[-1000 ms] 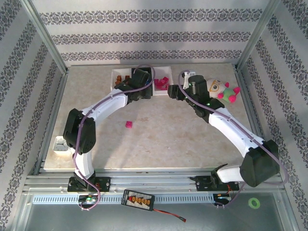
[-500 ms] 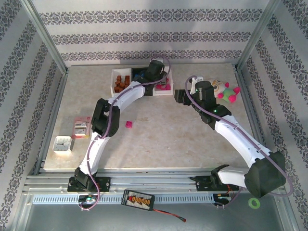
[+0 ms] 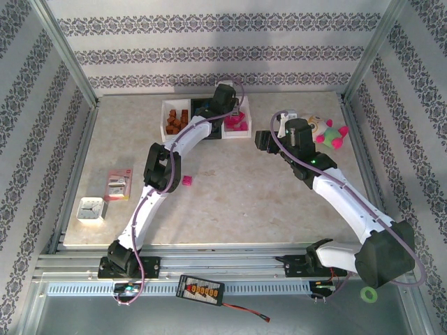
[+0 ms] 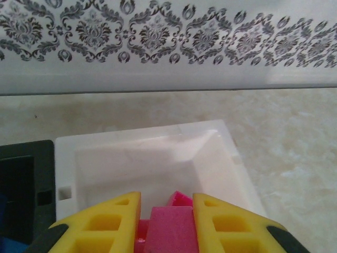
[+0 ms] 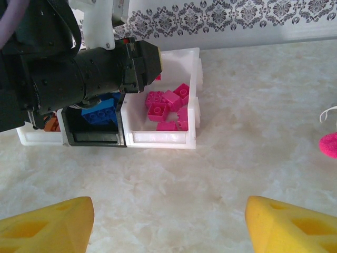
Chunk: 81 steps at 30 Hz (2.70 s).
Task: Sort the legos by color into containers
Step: Place the lego in the container, then pick up the lego from the center of the table.
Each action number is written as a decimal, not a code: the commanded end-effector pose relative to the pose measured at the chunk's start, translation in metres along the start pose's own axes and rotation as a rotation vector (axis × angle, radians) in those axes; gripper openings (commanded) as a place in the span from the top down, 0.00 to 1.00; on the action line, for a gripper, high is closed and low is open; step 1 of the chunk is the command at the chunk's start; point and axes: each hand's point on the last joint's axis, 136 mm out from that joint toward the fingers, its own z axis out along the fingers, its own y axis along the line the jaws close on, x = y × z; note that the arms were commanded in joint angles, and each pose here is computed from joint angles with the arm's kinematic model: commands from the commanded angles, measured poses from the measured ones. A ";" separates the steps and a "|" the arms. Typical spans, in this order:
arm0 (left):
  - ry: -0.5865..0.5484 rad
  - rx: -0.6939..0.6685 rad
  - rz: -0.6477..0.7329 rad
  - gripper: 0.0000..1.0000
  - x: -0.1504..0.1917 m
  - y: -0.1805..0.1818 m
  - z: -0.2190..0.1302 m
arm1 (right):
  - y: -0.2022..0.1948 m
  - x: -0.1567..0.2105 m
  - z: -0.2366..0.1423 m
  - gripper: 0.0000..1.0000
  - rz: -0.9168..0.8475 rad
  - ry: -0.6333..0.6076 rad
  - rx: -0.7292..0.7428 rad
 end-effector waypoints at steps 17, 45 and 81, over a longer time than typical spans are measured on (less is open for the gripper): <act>-0.122 0.105 0.035 0.01 -0.090 -0.016 -0.089 | 0.067 0.048 0.019 0.17 -0.257 0.123 -0.265; 0.047 -0.357 -0.422 0.01 0.094 0.230 -0.330 | 0.235 0.221 0.119 0.13 -0.683 0.528 -0.699; 0.055 -0.145 -0.236 0.01 0.104 0.167 -0.310 | 0.189 0.144 0.117 0.82 -0.446 0.369 -0.499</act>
